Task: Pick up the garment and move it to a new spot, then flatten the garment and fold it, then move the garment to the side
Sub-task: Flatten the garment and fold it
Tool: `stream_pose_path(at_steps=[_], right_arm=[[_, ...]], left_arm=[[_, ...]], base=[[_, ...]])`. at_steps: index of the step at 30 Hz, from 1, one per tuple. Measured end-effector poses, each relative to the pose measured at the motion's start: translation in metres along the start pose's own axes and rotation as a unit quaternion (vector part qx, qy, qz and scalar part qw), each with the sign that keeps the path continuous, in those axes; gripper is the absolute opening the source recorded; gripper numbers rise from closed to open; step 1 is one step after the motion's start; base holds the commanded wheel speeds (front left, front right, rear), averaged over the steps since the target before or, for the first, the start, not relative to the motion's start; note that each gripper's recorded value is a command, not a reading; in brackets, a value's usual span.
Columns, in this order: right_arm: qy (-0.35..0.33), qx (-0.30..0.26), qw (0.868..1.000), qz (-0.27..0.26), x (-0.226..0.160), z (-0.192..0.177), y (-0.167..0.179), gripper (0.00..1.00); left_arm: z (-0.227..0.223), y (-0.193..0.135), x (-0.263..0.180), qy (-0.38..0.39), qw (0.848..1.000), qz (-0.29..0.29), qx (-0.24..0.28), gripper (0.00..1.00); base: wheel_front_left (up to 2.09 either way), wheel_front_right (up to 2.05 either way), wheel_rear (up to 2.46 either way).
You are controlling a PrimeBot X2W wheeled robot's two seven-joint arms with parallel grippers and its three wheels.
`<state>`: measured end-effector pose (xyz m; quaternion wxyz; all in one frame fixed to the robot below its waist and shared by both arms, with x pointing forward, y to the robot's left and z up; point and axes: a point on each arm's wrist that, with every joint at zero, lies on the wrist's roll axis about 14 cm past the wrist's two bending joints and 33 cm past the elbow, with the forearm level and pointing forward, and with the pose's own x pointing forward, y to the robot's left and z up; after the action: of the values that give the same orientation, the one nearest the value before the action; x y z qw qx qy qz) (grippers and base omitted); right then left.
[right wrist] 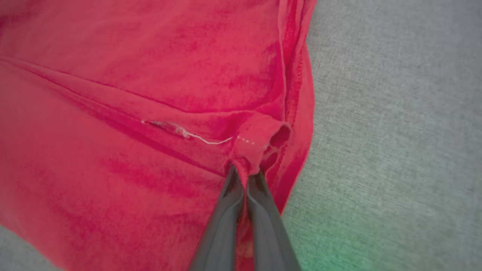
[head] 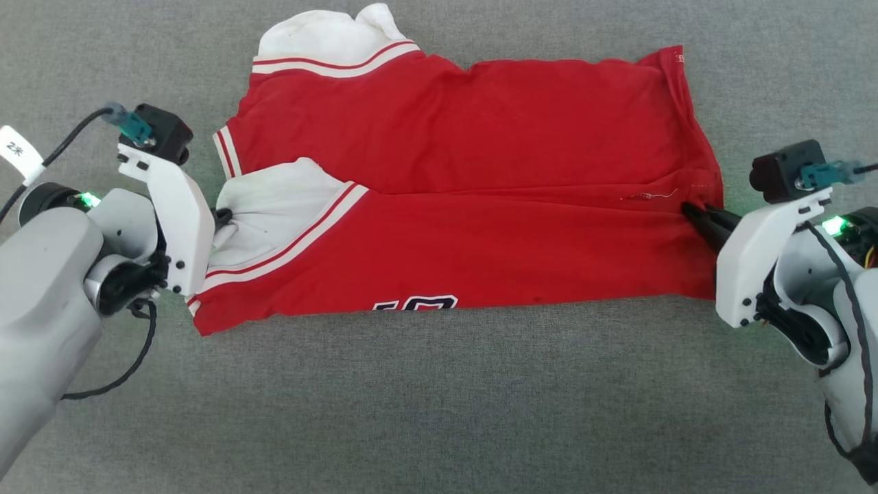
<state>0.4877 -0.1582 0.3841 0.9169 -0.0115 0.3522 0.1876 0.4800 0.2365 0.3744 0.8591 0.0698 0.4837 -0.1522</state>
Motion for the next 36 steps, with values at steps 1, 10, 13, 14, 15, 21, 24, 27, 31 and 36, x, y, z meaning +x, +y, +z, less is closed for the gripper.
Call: stream_pose_path(at_steps=[1, 10, 13, 14, 15, 21, 24, 27, 31, 36], right_arm=[[0.001, -0.002, 1.000, 0.000, 0.000, 0.001, 0.000, 0.45], [-0.008, -0.010, 1.000, -0.001, -0.014, 0.015, 0.000, 1.00], [-0.042, -0.017, 0.999, -0.008, -0.027, 0.031, -0.002, 1.00], [-0.056, -0.015, 0.998, -0.014, -0.032, 0.036, -0.005, 1.00], [-0.070, -0.011, 0.997, -0.016, -0.038, 0.041, -0.005, 1.00], [-0.164, 0.000, 0.985, -0.046, -0.074, 0.066, -0.007, 1.00], [-0.205, 0.014, 0.977, -0.063, -0.092, 0.071, -0.008, 1.00], [-0.229, 0.031, 0.969, -0.084, -0.107, 0.069, -0.011, 1.00], [-0.241, 0.055, 0.964, -0.096, -0.119, 0.059, -0.006, 1.00], [-0.216, 0.080, 0.967, -0.109, -0.122, 0.038, -0.005, 1.00]], left_arm=[[0.001, 0.001, 0.000, 0.001, 1.000, 0.001, -0.002, 0.47], [0.021, 0.018, -0.028, -0.026, 0.999, 0.025, 0.000, 1.00], [0.027, 0.021, -0.042, -0.035, 0.999, 0.035, 0.001, 1.00], [0.029, 0.021, -0.047, -0.040, 0.998, 0.038, -0.003, 1.00], [0.029, 0.019, -0.052, -0.043, 0.998, 0.038, -0.005, 1.00], [0.006, -0.006, -0.070, -0.029, 0.999, 0.021, -0.027, 1.00], [-0.008, -0.025, -0.075, -0.014, 0.999, 0.004, -0.036, 1.00], [-0.022, -0.034, -0.076, 0.004, 0.999, 0.004, -0.041, 1.00], [-0.036, -0.037, -0.070, 0.025, 0.998, 0.009, -0.054, 1.00], [-0.048, -0.028, -0.052, 0.042, 0.996, 0.020, -0.080, 1.00]], base=[[0.00, 0.00, 0.00], [0.00, 0.00, 0.00], [0.00, 0.00, 0.00], [0.00, 0.00, 0.00], [0.00, 0.00, 0.00], [0.00, 0.00, 0.00], [0.00, 0.00, 0.00], [0.00, 0.00, 0.00], [0.00, 0.00, 0.00], [0.00, 0.00, 0.00]])
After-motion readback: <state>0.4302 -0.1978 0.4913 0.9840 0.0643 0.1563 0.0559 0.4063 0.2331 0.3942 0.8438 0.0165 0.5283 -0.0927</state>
